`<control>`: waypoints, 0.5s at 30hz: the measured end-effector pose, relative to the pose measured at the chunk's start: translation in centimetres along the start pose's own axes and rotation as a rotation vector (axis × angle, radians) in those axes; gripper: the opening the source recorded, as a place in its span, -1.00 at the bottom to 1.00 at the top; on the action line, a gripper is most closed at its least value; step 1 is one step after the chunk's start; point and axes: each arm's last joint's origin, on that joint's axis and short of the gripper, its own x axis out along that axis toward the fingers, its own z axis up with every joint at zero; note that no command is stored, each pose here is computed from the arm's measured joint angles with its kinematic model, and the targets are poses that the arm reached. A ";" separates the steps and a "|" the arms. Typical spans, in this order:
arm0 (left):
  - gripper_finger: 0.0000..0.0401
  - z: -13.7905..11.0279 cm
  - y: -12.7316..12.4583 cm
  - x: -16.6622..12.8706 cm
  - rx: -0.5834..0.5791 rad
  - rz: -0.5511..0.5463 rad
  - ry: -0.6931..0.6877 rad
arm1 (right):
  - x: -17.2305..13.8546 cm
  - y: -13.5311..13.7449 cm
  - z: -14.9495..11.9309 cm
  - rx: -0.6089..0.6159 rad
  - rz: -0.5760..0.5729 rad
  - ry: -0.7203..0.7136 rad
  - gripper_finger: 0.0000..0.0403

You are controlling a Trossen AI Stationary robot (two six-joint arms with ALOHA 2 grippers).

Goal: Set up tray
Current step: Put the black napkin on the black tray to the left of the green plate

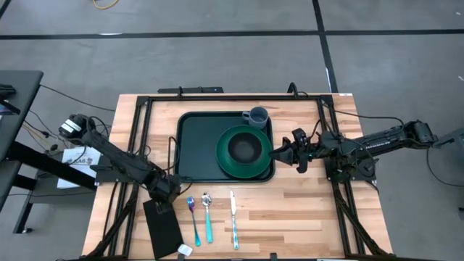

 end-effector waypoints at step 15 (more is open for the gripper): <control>-0.16 -0.2 -0.6 3.1 0.061 0.151 0.039 | 0.0 0.0 0.0 0.003 0.006 0.000 -0.63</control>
